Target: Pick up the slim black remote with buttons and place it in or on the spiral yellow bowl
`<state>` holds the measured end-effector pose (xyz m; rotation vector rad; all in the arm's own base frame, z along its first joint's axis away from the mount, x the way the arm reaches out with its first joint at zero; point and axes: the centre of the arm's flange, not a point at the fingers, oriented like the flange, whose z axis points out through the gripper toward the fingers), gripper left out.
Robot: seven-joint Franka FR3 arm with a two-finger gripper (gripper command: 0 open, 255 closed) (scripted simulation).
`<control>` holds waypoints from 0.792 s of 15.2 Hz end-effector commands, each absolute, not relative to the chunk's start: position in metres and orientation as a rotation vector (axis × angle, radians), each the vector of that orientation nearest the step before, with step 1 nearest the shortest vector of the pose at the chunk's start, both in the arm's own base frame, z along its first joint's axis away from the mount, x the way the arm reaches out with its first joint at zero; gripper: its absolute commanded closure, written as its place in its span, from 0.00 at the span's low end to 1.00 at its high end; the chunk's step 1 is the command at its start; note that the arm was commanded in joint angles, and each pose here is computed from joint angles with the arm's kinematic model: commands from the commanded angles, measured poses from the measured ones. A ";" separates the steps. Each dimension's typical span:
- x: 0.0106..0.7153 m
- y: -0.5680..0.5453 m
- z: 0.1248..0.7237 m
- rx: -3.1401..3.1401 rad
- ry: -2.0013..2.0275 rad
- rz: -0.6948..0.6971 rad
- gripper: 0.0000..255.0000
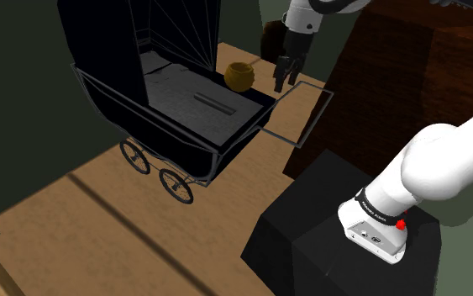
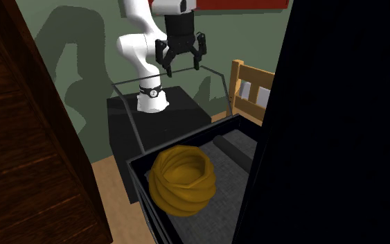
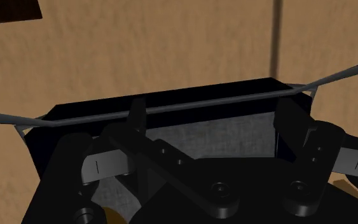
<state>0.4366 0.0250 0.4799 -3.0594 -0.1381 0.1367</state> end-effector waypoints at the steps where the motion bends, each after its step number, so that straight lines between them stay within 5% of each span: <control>1: 0.458 0.029 0.466 -3.060 -0.142 0.129 0.00; 12: 0.578 0.062 0.397 -3.059 -0.167 0.091 0.00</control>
